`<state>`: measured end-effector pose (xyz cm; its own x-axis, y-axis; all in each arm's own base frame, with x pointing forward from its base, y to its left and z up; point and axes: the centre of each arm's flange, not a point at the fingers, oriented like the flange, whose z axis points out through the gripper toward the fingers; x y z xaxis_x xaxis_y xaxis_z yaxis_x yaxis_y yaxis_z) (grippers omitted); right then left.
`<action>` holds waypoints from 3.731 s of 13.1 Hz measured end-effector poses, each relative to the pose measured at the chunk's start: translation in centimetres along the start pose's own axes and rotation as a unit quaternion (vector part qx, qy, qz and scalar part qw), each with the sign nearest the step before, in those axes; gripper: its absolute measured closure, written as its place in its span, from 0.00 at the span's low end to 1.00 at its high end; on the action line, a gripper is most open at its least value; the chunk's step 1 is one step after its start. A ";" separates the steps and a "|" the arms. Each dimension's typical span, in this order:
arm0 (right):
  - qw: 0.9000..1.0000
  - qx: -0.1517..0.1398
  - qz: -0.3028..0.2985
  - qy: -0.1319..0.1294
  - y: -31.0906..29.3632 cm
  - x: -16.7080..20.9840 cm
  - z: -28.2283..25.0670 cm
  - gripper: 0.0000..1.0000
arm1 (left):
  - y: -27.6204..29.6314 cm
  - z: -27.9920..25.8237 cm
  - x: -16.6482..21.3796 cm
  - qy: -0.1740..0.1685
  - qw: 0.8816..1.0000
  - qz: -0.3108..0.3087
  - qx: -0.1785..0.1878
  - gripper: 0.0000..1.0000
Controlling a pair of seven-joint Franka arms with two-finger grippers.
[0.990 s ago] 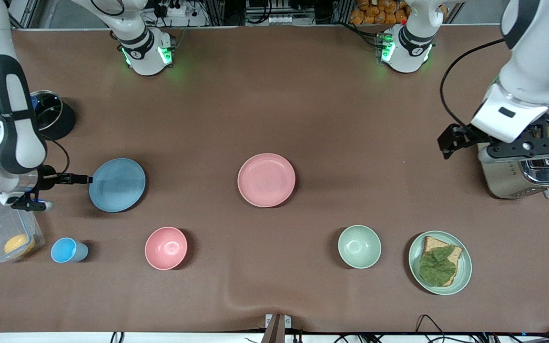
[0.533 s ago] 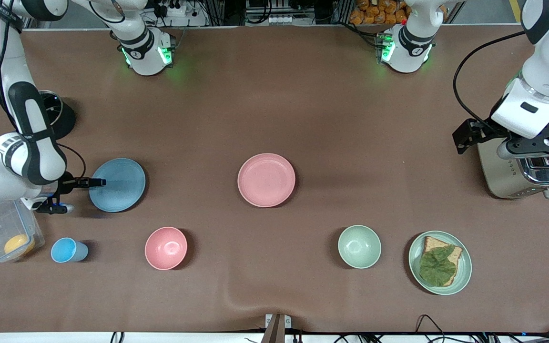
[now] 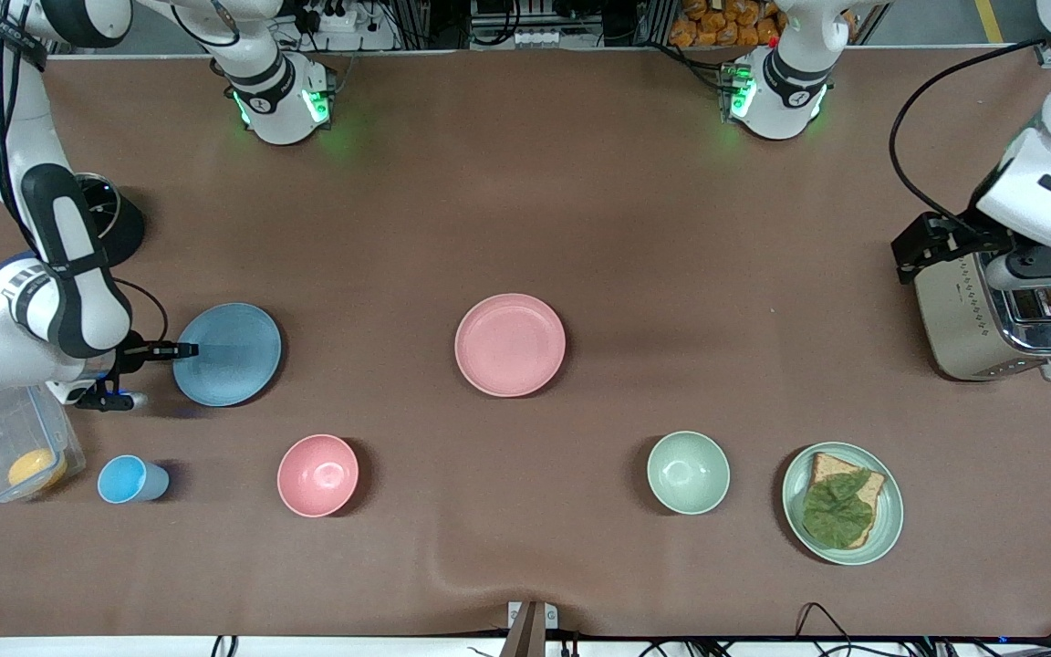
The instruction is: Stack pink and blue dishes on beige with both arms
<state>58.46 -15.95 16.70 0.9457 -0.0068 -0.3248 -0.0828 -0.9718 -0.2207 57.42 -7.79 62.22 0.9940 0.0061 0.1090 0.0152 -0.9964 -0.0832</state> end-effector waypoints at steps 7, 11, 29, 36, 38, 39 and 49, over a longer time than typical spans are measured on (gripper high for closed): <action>0.997 0.034 -0.026 -0.058 -1.5 -0.1 -3.5 0.95 | -1.0 0.2 0.0 -0.008 1.000 -0.001 0.005 0.00; 0.989 0.099 -0.039 -0.103 -4.6 -0.4 -6.4 0.95 | -1.3 0.1 -0.2 -0.011 1.000 -0.004 0.004 0.00; 0.970 0.080 -0.230 0.028 -48.8 -1.8 4.3 0.95 | -1.8 -0.4 -0.8 -0.023 1.000 -0.010 -0.007 0.00; 0.970 0.076 -0.230 0.025 -49.3 -1.4 6.2 0.59 | -1.5 -0.2 -0.9 -0.025 1.000 -0.007 -0.007 0.00; 0.969 0.078 -0.234 0.033 -49.4 -0.9 3.8 0.35 | -1.4 0.0 -0.9 -0.027 1.000 -0.007 -0.007 0.00; 0.969 0.079 -0.233 0.031 -48.8 -0.6 1.7 0.23 | -1.4 0.1 -0.9 -0.028 1.000 -0.007 -0.007 0.00; 0.971 -0.069 -0.226 0.045 -38.6 -5.6 -24.2 0.00 | -1.2 1.2 -0.5 -0.037 0.999 -0.006 -0.009 0.00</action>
<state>63.99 15.96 49.27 0.9000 0.4125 -0.1411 0.3831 -0.9028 -0.1955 57.09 -6.48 61.04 0.9991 0.0237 0.0362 0.0260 -0.9975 -0.0650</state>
